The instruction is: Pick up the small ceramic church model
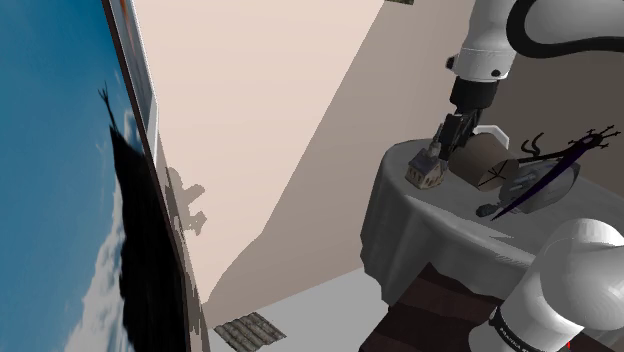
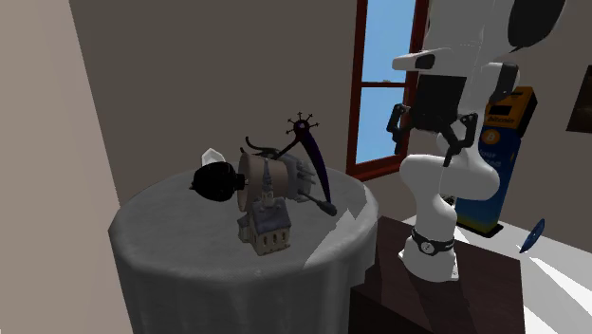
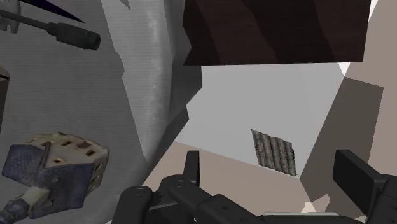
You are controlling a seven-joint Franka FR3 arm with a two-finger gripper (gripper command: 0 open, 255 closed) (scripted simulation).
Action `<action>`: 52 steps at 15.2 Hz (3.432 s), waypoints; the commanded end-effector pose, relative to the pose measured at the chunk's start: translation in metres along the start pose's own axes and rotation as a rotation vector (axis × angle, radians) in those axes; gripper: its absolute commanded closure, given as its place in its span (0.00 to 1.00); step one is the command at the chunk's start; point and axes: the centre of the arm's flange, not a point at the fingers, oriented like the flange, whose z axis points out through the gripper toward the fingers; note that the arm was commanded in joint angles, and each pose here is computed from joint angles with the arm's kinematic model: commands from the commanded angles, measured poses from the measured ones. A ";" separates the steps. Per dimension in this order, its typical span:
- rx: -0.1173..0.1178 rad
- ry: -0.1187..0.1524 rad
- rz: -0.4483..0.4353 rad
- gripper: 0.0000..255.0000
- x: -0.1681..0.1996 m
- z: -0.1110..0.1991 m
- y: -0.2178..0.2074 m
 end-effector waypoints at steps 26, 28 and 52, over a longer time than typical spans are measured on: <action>0.182 0.293 -0.501 0.00 0.096 0.043 0.334; 0.193 0.311 -0.531 0.00 0.107 0.047 0.352; 0.193 0.311 -0.531 1.00 0.107 0.060 0.351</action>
